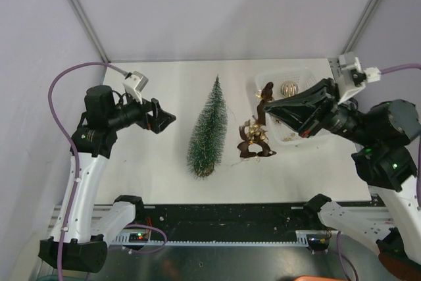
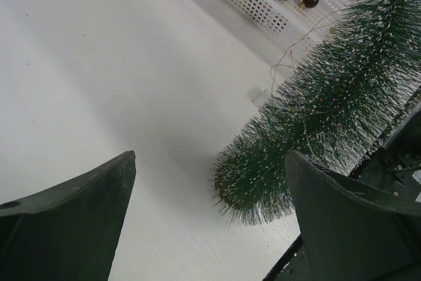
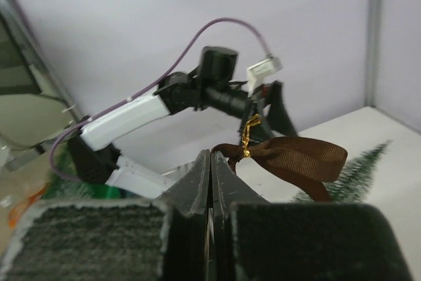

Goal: Decorate the small christmas tree

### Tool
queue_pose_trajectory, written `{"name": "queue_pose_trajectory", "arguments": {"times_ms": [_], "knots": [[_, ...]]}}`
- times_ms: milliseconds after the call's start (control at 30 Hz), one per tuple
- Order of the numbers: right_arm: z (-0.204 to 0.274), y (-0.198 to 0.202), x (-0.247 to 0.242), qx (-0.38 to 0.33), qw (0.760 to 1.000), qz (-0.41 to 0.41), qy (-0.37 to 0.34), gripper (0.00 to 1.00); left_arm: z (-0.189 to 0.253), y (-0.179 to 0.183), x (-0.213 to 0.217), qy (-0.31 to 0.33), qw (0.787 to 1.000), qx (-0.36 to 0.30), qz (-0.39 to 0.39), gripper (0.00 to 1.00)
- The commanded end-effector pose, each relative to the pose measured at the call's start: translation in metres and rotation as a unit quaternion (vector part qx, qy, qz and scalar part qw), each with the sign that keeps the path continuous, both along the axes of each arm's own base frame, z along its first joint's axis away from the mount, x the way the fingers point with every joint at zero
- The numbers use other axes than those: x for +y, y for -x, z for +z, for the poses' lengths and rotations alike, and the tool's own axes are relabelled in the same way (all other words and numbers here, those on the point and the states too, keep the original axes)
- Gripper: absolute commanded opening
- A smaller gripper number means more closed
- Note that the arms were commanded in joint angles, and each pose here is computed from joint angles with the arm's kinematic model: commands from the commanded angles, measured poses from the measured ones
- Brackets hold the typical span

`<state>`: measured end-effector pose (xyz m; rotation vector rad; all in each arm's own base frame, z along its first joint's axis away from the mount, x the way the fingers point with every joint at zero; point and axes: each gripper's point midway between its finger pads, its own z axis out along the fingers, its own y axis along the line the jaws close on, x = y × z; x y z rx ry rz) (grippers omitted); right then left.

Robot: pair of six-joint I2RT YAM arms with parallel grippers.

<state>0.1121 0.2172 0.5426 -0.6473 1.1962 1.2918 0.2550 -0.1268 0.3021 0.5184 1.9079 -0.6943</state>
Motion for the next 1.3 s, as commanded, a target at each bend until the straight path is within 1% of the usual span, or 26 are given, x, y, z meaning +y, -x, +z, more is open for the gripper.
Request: {"name": "queue_pose_trajectory", "arguments": {"times_ms": [0, 133, 267, 400, 600, 667, 767, 1000, 1067, 1200, 1267], "knots": [[0.010, 0.006, 0.023, -0.034, 0.999, 0.033, 0.007, 0.00, 0.016, 0.001, -0.004, 0.016, 1.000, -0.017, -0.013, 1.00], [-0.012, 0.006, 0.066, -0.035, 0.997, 0.033, 0.068, 0.00, 0.019, 0.002, -0.006, 0.019, 0.999, -0.020, -0.019, 1.00], [-0.038, -0.017, 0.106, -0.040, 0.989, -0.010, 0.141, 0.00, 0.026, 0.009, -0.008, 0.020, 0.999, -0.035, -0.030, 1.00], [-0.056, -0.041, 0.126, -0.039, 0.981, -0.052, 0.180, 0.00, 0.034, 0.020, -0.009, 0.017, 0.997, -0.061, -0.046, 1.00], [-0.074, -0.081, 0.132, -0.053, 0.966, -0.137, 0.214, 0.00, 0.038, 0.028, -0.008, 0.007, 0.995, -0.088, -0.052, 1.00], [-0.079, -0.094, 0.129, -0.055, 0.958, -0.172, 0.221, 0.00, 0.038, 0.028, -0.008, 0.004, 0.995, -0.091, -0.050, 1.00], [-0.077, -0.103, 0.122, -0.063, 0.954, -0.206, 0.208, 0.00, 0.038, 0.027, -0.005, -0.001, 0.995, -0.095, -0.044, 1.00], [-0.077, -0.105, 0.113, -0.067, 0.954, -0.224, 0.189, 0.00, 0.041, 0.028, -0.006, -0.004, 0.994, -0.103, -0.048, 0.99], [-0.073, -0.104, 0.106, -0.066, 0.954, -0.233, 0.177, 0.00, 0.042, 0.032, -0.009, -0.001, 0.992, -0.107, -0.065, 1.00], [-0.072, -0.104, 0.096, -0.058, 0.954, -0.247, 0.159, 0.00, 0.043, 0.057, -0.026, 0.020, 0.982, -0.118, -0.143, 1.00], [-0.073, -0.104, 0.092, -0.050, 0.954, -0.254, 0.152, 0.00, 0.036, 0.061, -0.029, 0.027, 0.981, -0.109, -0.160, 0.99]]}}
